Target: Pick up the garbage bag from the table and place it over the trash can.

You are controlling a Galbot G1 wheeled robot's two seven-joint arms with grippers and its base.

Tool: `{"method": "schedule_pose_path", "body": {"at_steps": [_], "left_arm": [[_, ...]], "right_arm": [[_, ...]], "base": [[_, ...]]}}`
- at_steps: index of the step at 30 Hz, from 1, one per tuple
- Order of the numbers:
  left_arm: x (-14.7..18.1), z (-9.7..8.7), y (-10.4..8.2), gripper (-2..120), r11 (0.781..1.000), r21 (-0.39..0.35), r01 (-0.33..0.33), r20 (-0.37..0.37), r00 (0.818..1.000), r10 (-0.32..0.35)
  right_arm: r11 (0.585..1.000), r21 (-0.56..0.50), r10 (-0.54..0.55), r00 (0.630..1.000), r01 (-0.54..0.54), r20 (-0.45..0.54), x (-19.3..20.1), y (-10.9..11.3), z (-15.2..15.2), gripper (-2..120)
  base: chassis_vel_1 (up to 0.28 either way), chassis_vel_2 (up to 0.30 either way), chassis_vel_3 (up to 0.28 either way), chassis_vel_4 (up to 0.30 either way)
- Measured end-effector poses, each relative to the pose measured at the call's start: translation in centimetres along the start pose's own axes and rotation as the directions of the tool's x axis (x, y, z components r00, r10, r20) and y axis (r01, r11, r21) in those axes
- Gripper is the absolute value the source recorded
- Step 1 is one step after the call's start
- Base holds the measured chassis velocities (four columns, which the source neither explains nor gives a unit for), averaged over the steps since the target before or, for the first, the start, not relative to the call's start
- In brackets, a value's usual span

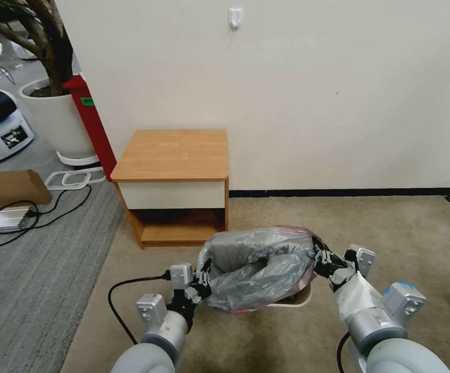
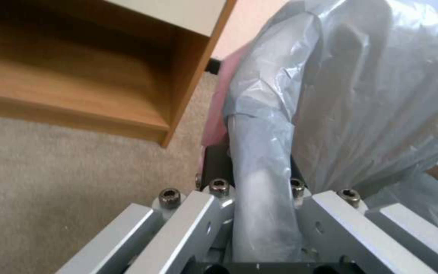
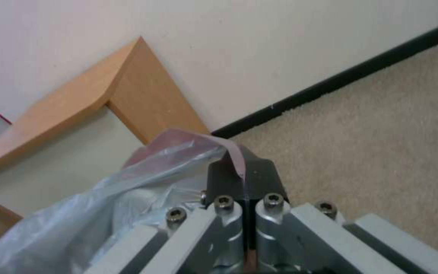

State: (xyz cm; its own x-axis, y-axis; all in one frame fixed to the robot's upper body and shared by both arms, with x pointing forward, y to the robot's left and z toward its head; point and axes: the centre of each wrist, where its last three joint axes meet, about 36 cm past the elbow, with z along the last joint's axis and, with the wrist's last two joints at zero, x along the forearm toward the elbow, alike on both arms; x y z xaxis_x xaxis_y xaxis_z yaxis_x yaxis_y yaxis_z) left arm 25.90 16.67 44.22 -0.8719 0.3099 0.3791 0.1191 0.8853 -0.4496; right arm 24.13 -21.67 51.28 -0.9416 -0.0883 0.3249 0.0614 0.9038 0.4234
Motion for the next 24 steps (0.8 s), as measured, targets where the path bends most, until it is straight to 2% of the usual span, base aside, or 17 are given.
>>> {"method": "schedule_pose_path", "body": {"at_steps": [3,11,13,24], "left_arm": [[-0.3,-0.6,0.8,3,0.998,0.056,-0.006,-0.014,1.000,0.007],[-0.7,-1.4,1.7,3,0.992,0.129,-0.018,-0.031,0.999,0.022],[-0.7,-1.7,2.1,3,0.984,0.177,-0.026,-0.044,0.998,0.034],[-0.8,-2.8,3.4,3,0.956,0.290,-0.043,-0.085,0.994,0.071]], "right_arm": [[0.999,-0.046,-0.006,1.000,0.005,-0.016,0.3,0.1,-0.4,0],[0.996,-0.088,-0.008,0.999,0.005,-0.032,0.3,0.1,-0.4,0],[0.994,-0.110,-0.016,0.999,0.013,-0.029,0.3,0.2,-0.4,0],[0.982,-0.164,-0.088,0.996,0.092,0.032,0.4,0.2,-0.3,0]], "base": [[0.000,0.000,0.000,0.000],[0.000,0.000,0.000,0.000],[0.000,0.000,0.000,0.000],[0.000,0.000,0.000,0.000]]}}
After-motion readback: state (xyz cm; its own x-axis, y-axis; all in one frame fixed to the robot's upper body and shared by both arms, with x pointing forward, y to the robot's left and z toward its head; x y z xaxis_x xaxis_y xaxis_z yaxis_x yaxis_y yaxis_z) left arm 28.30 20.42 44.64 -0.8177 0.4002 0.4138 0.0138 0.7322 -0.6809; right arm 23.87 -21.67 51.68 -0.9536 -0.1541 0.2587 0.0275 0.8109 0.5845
